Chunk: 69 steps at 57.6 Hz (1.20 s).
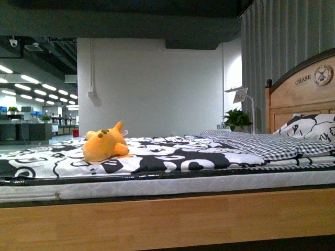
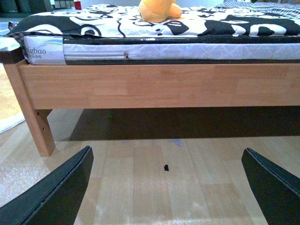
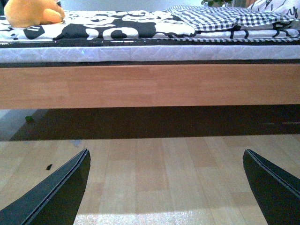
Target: Put away toys
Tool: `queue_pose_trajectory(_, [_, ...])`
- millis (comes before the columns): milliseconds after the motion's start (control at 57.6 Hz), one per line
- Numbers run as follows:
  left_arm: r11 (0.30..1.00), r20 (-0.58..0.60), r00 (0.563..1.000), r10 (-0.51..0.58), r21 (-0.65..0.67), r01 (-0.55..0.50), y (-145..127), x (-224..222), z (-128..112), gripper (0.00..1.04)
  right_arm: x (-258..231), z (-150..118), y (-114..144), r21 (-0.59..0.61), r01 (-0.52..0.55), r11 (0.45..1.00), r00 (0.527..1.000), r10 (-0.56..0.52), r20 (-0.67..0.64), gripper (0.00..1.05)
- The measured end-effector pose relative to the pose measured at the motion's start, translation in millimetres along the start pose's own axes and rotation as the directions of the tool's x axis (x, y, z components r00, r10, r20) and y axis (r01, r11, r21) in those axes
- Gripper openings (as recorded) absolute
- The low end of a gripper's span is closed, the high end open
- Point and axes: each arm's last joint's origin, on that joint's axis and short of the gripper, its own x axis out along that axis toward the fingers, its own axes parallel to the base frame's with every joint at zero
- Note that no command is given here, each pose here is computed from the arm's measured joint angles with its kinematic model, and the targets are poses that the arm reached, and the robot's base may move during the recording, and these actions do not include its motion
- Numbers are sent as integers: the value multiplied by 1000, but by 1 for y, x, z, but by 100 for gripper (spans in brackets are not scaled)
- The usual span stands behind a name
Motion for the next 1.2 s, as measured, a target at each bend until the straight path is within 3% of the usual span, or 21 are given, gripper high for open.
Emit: queue_pose_trajectory(1199, [1000, 0, 1000, 0, 0, 0, 0, 0, 0, 98, 0, 0, 0, 0, 0, 1000, 1000, 0, 0, 98])
